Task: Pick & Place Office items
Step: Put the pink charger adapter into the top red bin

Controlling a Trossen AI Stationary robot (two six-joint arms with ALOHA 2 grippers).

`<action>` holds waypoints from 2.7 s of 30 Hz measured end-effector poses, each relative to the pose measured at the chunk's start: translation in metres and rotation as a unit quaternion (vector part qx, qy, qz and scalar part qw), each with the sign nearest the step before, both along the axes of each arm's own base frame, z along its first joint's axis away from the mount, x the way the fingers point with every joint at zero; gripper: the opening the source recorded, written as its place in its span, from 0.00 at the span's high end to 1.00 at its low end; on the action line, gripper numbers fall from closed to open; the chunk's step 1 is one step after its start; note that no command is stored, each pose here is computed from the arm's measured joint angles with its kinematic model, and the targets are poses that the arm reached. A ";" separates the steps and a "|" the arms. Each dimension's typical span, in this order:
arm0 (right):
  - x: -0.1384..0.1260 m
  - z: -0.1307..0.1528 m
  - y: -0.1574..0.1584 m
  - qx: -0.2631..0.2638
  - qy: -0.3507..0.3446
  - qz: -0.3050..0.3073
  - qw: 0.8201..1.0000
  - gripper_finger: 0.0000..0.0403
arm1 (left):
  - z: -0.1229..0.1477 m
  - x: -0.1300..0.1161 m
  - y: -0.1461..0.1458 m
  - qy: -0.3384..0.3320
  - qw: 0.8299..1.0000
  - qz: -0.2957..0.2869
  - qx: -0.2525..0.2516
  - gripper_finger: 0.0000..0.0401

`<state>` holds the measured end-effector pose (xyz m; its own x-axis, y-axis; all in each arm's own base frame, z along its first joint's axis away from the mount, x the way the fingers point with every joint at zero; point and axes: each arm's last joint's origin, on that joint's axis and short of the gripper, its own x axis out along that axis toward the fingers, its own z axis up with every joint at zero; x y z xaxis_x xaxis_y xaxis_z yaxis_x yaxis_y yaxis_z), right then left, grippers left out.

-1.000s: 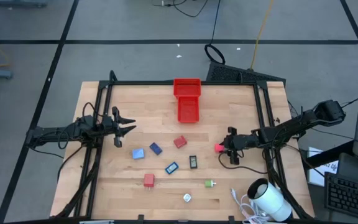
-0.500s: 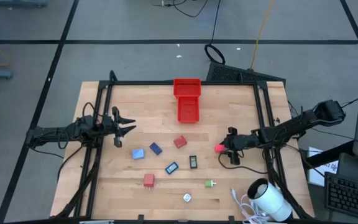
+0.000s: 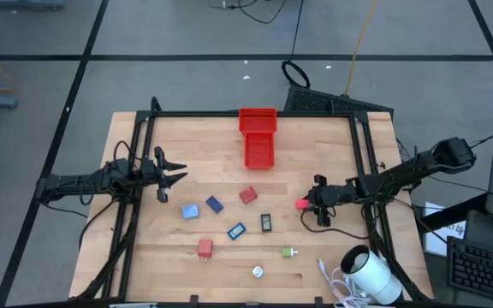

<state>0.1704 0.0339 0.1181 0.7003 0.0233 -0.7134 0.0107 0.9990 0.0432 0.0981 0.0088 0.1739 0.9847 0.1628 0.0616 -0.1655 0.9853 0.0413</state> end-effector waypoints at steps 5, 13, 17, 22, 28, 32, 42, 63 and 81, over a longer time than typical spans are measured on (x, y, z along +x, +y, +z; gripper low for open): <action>0.006 0.006 0.001 0.005 -0.046 0.004 0.999 0.61 | 0.000 0.000 0.000 0.000 1.000 0.000 0.000 0.71; 0.020 0.027 0.001 -0.043 -0.171 0.045 0.983 0.63 | 0.000 0.000 0.000 0.000 1.000 0.000 0.000 0.71; 0.024 0.035 -0.006 -0.066 -0.214 0.041 0.974 0.61 | 0.000 0.000 0.000 0.000 1.000 0.000 0.000 0.71; 0.028 0.041 -0.018 -0.075 -0.243 0.013 0.967 0.63 | 0.000 0.000 0.000 0.000 1.000 0.000 0.000 0.71; 0.030 0.047 -0.030 -0.053 -0.279 0.020 0.958 0.62 | 0.000 0.000 0.000 0.000 1.000 0.000 0.000 0.71; 0.031 0.052 -0.036 -0.059 -0.302 0.016 0.951 0.62 | 0.004 0.000 0.000 -0.023 1.000 0.000 0.001 0.71; 0.032 0.058 -0.047 -0.076 -0.329 -0.009 0.941 0.61 | 0.014 -0.002 0.000 -0.083 0.995 -0.007 -0.049 0.71; 0.034 0.055 -0.047 -0.088 -0.323 -0.009 0.942 0.61 | -0.002 0.018 0.007 -0.048 0.959 0.095 -0.261 0.44; 0.108 0.061 -0.046 -0.229 -0.254 0.012 0.939 0.61 | 0.027 0.130 0.007 0.018 0.943 0.003 -0.334 0.23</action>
